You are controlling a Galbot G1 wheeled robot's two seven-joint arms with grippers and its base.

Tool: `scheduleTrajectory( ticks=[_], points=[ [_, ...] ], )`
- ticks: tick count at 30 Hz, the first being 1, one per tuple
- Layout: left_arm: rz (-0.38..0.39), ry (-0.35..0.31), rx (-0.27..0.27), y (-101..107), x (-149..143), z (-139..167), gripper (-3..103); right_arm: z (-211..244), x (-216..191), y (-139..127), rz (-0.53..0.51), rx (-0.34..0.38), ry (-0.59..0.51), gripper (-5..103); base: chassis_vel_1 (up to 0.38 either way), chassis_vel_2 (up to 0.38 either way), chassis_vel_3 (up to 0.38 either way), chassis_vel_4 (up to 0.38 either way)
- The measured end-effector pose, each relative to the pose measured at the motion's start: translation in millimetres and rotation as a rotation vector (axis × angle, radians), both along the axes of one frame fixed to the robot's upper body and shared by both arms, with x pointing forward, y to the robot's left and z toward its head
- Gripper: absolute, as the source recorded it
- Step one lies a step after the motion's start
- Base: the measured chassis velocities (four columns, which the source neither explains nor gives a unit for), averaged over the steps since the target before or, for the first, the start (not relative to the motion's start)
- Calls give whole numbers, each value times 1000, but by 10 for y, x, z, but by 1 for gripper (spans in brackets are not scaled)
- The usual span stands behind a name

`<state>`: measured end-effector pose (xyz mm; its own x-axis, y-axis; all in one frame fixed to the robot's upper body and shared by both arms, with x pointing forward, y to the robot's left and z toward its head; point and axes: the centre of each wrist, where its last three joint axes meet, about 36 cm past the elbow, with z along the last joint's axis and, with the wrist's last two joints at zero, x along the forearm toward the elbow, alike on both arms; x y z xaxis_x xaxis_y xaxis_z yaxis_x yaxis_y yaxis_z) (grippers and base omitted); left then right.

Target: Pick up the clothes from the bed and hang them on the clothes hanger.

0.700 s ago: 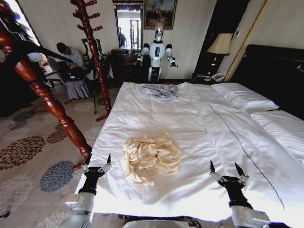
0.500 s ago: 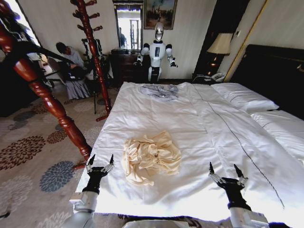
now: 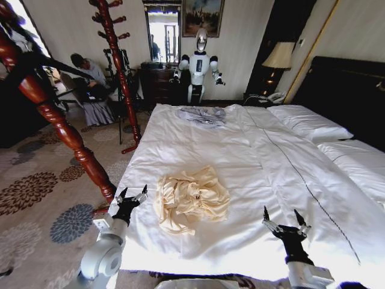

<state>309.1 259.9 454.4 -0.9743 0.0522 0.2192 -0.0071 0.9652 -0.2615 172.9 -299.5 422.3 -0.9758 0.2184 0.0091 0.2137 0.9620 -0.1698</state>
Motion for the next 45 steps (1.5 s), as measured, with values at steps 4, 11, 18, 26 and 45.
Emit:
scheduleTrajectory(
  ticks=[4, 11, 18, 26, 45],
  points=[
    [-16, 58, -35, -18, 203, -42, 100, 16, -23, -13, -6, -7, 4, 100, 0, 0, 0, 0],
    [-79, 158, -186, -185, 827, 44, 100, 110, -50, -53, -16, -30, -6, 100, 0, 0, 0, 0],
    [-128, 193, -187, -343, 1322, 18, 100, 120, -82, -78, -27, -39, 1, 100, 0, 0, 0, 0],
    [-134, 317, -128, -505, 2047, -135, 99, 106, -97, -73, -38, -38, 5, 100, 0, 0, 0, 0],
    [-119, 380, -92, -572, 2455, -332, 89, 31, -128, -23, -44, -32, 23, 100, 0, 0, 0, 0]
  ],
)
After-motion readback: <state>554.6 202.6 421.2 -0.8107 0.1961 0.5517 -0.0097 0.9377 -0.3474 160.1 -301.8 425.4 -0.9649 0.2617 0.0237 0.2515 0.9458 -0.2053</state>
